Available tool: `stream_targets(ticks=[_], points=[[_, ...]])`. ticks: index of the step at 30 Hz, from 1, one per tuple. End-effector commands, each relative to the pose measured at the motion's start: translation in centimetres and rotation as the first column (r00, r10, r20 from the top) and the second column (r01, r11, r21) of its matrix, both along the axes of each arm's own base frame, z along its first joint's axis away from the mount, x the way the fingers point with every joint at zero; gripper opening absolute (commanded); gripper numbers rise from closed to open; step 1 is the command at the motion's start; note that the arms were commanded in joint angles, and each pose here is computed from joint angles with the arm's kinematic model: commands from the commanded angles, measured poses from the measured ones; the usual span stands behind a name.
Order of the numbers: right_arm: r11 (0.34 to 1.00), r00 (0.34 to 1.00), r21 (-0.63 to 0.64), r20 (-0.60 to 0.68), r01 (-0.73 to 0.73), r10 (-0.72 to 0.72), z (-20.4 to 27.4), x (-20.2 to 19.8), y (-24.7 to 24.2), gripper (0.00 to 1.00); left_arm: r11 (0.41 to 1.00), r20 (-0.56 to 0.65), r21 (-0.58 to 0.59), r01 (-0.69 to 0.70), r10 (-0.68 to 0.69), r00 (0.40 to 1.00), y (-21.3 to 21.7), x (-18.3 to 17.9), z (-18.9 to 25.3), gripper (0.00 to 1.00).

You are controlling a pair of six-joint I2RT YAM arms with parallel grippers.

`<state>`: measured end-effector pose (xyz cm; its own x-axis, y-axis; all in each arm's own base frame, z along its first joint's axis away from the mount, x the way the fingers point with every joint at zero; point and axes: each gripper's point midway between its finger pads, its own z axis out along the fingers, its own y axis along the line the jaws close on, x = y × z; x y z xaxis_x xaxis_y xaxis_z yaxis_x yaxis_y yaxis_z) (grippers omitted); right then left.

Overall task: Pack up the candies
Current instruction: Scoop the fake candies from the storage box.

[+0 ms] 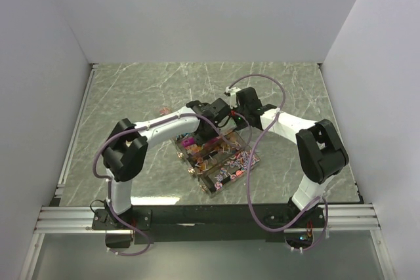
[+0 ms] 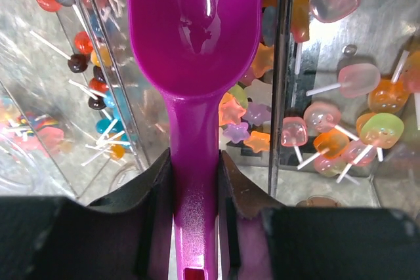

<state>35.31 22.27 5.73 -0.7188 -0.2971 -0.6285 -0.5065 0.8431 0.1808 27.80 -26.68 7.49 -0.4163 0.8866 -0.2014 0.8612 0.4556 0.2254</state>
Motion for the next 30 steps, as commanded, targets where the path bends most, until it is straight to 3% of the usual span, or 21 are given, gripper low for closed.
stream_targets(ticks=[1,19,30], points=[[0.984,0.999,0.175,0.034,-0.026,0.021,2.5,1.1,3.4,0.0,0.958,0.051,-0.284,0.052,-0.039,0.998,-6.7,0.8,0.0,0.01],[0.995,1.0,0.095,0.021,0.013,-0.015,1.1,1.7,0.6,0.01,0.893,0.144,-0.448,0.042,0.025,0.989,-4.9,-1.0,2.0,0.01],[0.997,0.999,0.08,0.024,0.025,-0.027,1.4,2.1,-0.1,0.04,0.871,0.204,-0.489,0.043,0.067,0.977,-3.2,-1.0,3.2,0.01]])
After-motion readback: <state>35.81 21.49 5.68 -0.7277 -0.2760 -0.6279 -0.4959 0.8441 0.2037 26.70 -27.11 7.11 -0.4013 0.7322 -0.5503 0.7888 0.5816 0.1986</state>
